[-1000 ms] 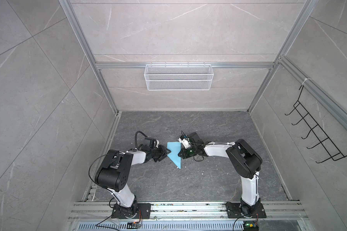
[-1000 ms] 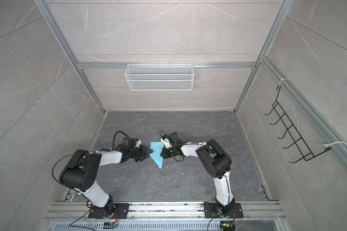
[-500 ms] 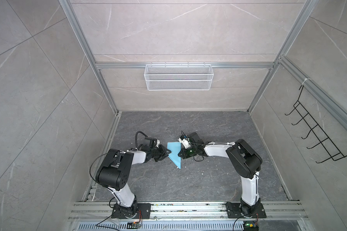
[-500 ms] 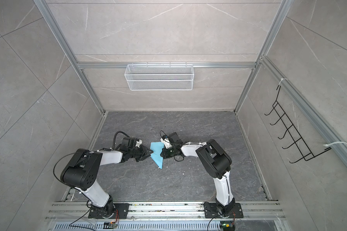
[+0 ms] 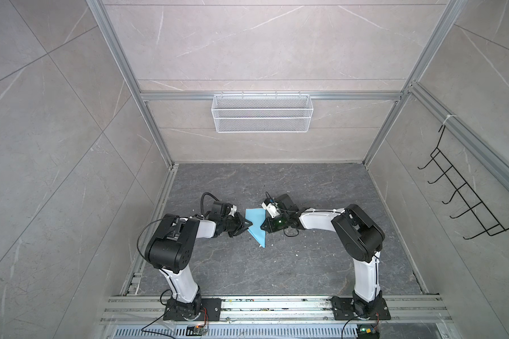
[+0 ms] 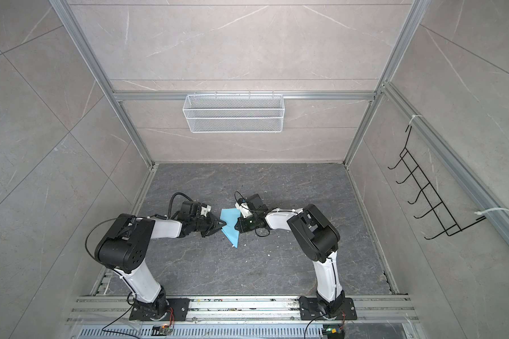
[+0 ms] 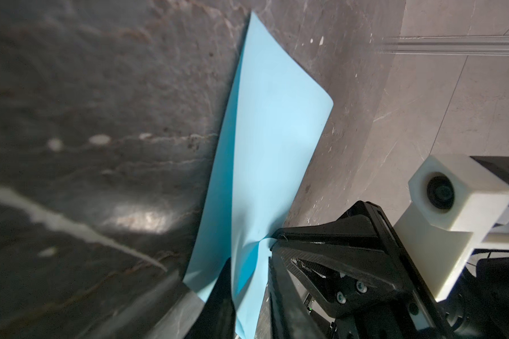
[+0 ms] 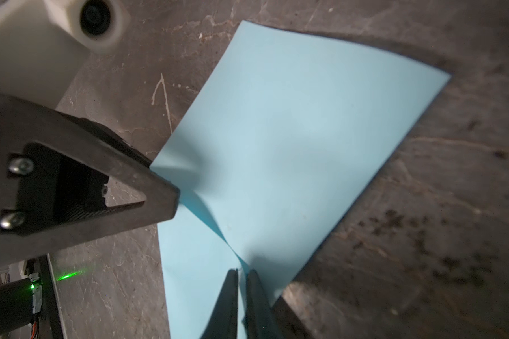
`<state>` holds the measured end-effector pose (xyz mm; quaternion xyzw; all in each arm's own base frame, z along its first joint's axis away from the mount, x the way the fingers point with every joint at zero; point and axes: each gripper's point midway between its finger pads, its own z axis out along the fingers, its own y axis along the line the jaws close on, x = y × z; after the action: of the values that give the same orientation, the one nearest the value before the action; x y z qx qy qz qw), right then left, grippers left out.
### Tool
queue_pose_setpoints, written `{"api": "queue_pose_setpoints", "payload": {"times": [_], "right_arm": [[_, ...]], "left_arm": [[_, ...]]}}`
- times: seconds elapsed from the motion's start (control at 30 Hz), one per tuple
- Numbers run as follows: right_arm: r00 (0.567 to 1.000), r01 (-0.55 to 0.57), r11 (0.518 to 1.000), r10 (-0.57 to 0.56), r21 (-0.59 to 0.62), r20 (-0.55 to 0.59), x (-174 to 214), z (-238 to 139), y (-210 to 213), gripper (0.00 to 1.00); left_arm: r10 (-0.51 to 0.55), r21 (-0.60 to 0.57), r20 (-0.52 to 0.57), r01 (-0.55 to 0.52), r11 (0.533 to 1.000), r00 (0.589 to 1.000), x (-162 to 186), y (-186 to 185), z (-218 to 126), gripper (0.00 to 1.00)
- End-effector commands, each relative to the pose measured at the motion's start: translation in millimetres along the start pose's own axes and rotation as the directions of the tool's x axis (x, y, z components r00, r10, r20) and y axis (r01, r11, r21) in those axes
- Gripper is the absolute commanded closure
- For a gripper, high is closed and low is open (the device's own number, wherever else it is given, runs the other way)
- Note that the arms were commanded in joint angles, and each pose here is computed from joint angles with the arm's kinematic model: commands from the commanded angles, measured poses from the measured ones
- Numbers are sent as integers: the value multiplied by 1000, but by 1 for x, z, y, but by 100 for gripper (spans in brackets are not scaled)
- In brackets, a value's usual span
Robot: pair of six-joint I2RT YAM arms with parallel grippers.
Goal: Fold a paper plane with a square sheet of paper (pick it up from the middle)
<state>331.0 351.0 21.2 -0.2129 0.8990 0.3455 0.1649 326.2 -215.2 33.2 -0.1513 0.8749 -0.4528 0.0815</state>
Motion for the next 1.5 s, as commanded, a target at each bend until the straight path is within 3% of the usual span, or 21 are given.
{"api": "queue_pose_setpoints", "payload": {"times": [0.0,0.2,0.37,0.6,0.73,0.87,0.97,1.1,1.47], "right_arm": [[999,-41,996,43,73,-24,11,-1,-17,84],[997,-52,996,47,76,60,-15,-30,-7,68],[989,-38,989,17,144,144,-23,-58,-9,49],[969,53,973,-104,223,225,-20,-83,-10,40],[939,161,945,-235,285,250,-20,-88,1,35],[877,314,876,-415,365,242,-19,-83,25,33],[825,410,839,-508,358,248,-16,-73,46,33],[738,534,777,-620,333,265,-4,-56,70,41],[539,686,644,-762,339,358,23,-28,96,46]], "left_arm": [[62,44,5,-62,997,998,-7,-15,-1,83],[65,37,3,-65,997,998,-7,-14,-2,89],[70,37,24,-71,997,997,-10,-19,-6,93],[7,-6,124,-6,1000,992,-18,-20,-20,96],[-33,-49,219,44,998,975,-18,-19,-37,96],[-47,-121,302,87,989,952,-9,-16,-52,96],[-69,-153,347,129,980,935,-2,-14,-59,96],[-80,-199,383,167,966,920,5,-14,-67,96],[-145,-258,371,252,933,917,18,-3,-65,97]]}}
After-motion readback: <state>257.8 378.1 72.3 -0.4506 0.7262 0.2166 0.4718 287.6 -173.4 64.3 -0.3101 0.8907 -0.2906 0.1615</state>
